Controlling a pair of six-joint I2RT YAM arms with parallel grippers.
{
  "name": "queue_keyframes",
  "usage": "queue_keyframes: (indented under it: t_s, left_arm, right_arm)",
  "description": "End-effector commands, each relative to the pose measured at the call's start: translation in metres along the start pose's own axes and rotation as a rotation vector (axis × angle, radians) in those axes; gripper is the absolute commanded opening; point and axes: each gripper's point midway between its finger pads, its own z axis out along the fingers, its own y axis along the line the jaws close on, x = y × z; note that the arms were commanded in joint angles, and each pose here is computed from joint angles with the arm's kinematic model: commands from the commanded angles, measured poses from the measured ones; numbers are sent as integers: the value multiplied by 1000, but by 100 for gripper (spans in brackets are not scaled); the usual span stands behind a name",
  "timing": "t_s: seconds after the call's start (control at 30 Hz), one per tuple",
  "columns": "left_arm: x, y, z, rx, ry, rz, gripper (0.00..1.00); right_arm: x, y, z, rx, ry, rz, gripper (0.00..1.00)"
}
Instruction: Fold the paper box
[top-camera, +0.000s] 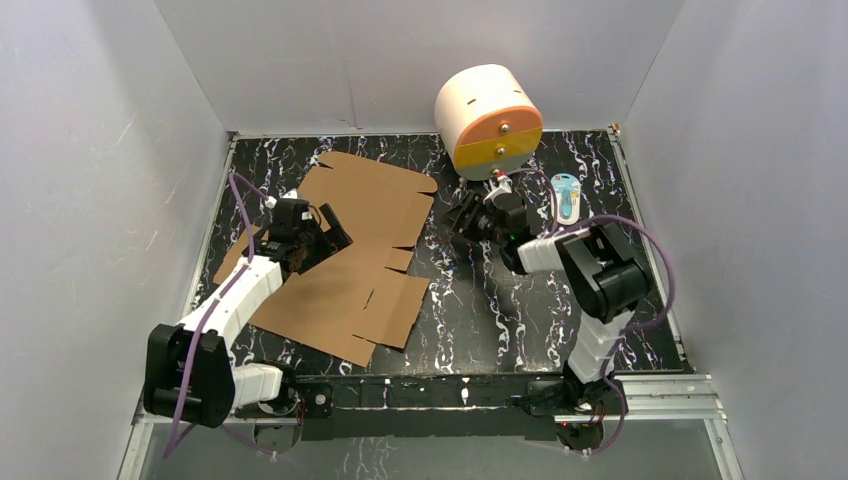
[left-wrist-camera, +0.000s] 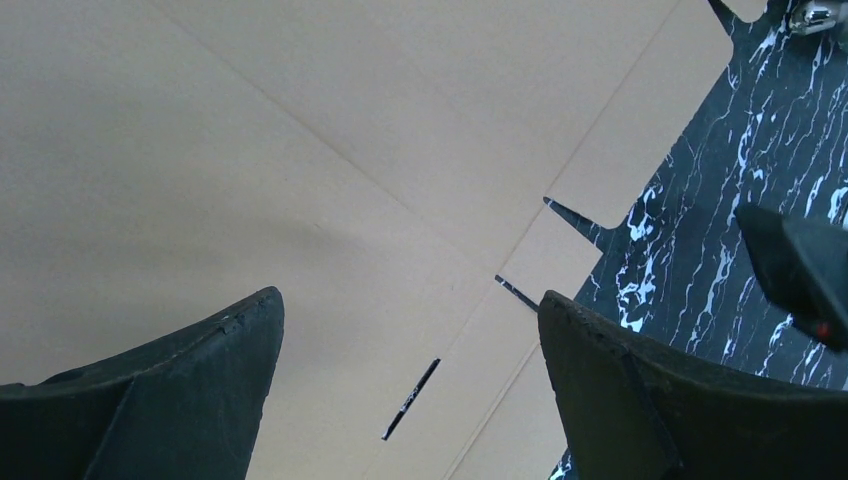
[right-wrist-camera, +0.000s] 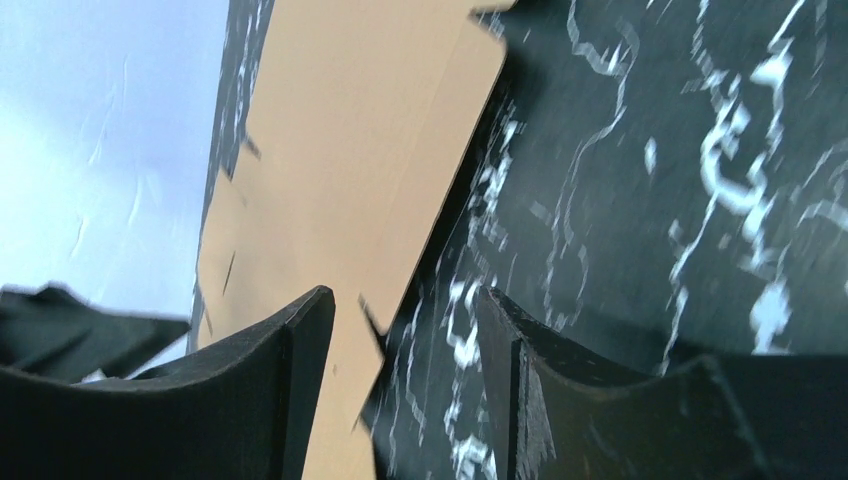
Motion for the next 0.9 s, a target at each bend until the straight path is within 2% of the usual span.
queue_keyframes:
  t_s: [0.0,0.23,0.5,0.6,0.87]
  left_arm:
    - [6,-8,-8,59,14,33,95]
    - [9,3,-24,36,-8,53,95]
    - [24,35,-26,-78,-30,-31,96]
    - [27,42,-29,-102,-38,-53,96]
    - [32,56,-40,-146,-68,-102,96]
  right_arm:
    - [-45,10,32,-53,-117,20,64]
    - [-58,-19,88,3,-131,101,61]
    - [-53,-32,121,11,-86,122,56]
    - [-47,-39,124,13,-75,145,44]
    - [-44,-37,110,4,-93,168,0]
